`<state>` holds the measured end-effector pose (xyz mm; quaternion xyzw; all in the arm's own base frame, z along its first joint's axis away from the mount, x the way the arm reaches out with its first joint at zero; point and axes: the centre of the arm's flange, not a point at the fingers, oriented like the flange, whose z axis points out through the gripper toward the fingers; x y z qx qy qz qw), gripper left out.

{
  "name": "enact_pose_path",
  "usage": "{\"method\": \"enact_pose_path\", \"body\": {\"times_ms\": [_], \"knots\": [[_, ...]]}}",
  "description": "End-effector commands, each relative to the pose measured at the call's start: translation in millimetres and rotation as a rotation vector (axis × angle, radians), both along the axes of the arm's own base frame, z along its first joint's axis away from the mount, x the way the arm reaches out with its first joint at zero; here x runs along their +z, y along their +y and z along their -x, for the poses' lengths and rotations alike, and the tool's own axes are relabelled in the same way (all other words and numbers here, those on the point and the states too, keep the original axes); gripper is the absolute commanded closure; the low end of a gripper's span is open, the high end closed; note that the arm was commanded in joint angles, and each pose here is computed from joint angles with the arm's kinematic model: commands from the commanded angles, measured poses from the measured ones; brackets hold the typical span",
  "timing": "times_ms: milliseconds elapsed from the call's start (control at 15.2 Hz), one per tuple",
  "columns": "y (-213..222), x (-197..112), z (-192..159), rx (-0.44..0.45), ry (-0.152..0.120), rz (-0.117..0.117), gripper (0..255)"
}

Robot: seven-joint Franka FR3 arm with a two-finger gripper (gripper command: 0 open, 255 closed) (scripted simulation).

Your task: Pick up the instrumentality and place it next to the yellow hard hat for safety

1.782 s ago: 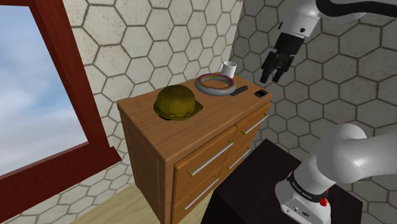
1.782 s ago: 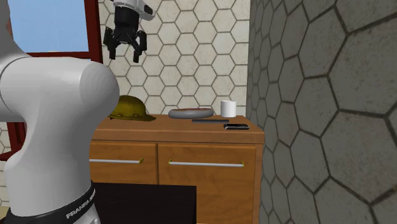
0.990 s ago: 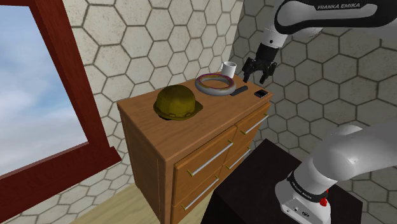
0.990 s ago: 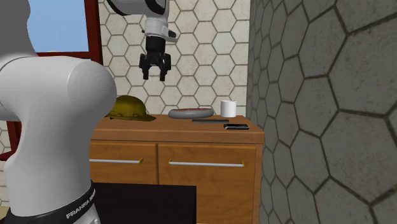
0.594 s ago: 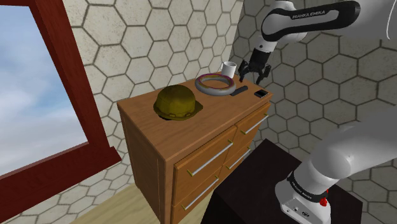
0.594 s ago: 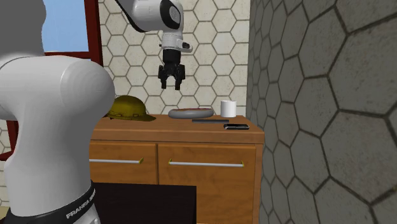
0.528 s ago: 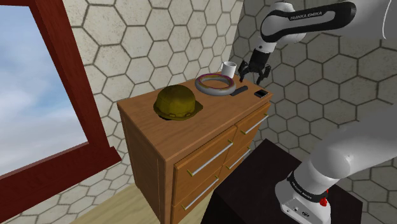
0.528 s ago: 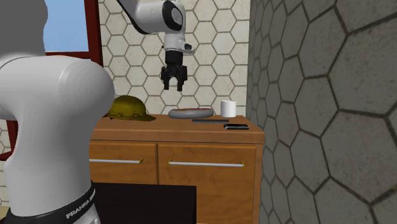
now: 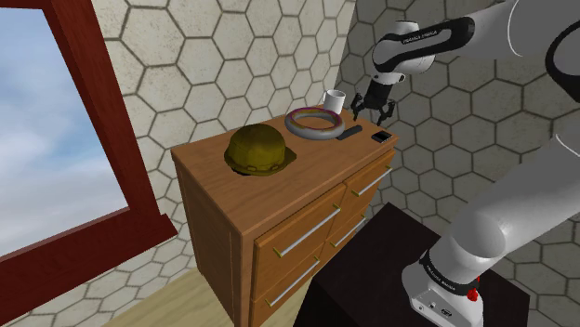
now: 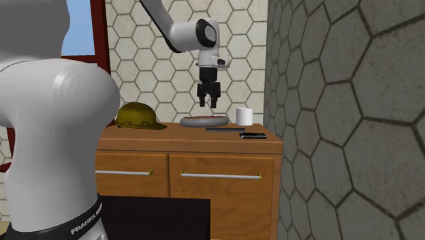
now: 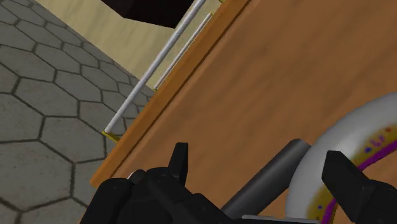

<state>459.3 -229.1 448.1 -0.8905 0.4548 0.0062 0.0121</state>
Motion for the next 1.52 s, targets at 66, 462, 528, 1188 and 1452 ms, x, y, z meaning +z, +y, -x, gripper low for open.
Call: {"method": "enact_pose_path", "body": {"times_ms": [66, 462, 528, 1188, 1452], "knots": [[-33.8, -15.7, -6.5, -0.098, 0.01, 0.015, 0], [-102.6, -47.0, -7.0, -0.292, 0.03, 0.044, 0], [-114.0, -52.0, -5.7, -0.324, 0.033, 0.048, 0], [-175.1, -98.7, 8.6, -0.495, 0.051, 0.073, 0], [-175.7, -117.5, 9.7, -0.495, 0.051, 0.074, 0]]}}
